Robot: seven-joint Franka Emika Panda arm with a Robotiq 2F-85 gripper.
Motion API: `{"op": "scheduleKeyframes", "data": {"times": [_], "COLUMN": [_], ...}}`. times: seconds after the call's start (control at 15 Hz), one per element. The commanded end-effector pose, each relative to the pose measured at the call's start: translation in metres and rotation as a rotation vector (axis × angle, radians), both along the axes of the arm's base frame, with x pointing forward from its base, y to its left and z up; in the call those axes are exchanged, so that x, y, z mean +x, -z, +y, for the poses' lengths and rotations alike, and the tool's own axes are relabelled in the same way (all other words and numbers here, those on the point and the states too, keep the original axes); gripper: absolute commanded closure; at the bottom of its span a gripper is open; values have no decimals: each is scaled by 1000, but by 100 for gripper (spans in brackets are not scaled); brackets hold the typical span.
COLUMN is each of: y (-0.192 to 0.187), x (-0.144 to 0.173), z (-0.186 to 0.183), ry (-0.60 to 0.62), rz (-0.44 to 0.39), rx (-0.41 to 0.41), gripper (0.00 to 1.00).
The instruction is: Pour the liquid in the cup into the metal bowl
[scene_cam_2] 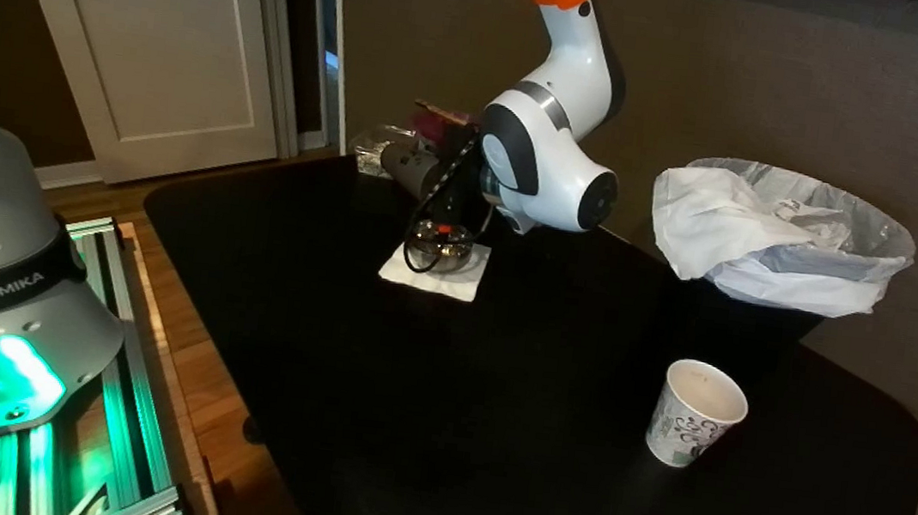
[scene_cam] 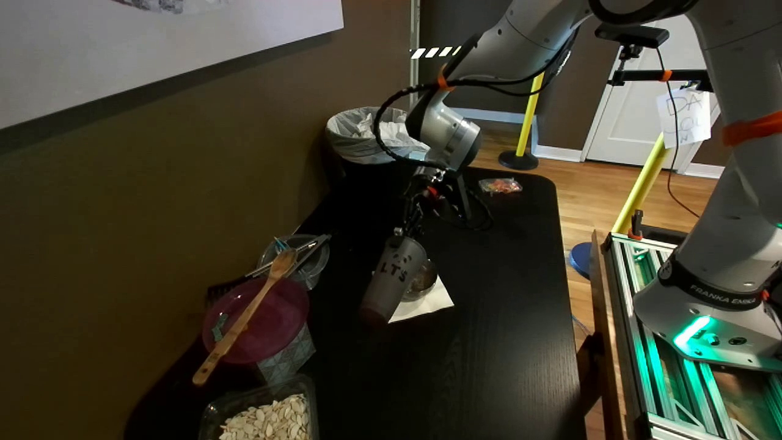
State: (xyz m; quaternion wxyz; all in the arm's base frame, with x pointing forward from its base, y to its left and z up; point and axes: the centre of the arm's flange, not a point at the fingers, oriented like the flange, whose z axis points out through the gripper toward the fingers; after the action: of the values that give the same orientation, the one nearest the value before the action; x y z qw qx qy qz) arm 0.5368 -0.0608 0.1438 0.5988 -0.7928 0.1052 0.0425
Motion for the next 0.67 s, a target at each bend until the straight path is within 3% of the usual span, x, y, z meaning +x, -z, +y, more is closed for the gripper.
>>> {"op": "scheduleKeyframes", "data": {"times": [0.0, 0.4, 0.6], "y": [5, 6, 2], "x": [-1, -2, -4], "z": [-2, -3, 4], "ry": [16, 17, -17], "rz": [-6, -4, -16], "rx": [59, 57, 1], "gripper": [99, 99, 99]}}
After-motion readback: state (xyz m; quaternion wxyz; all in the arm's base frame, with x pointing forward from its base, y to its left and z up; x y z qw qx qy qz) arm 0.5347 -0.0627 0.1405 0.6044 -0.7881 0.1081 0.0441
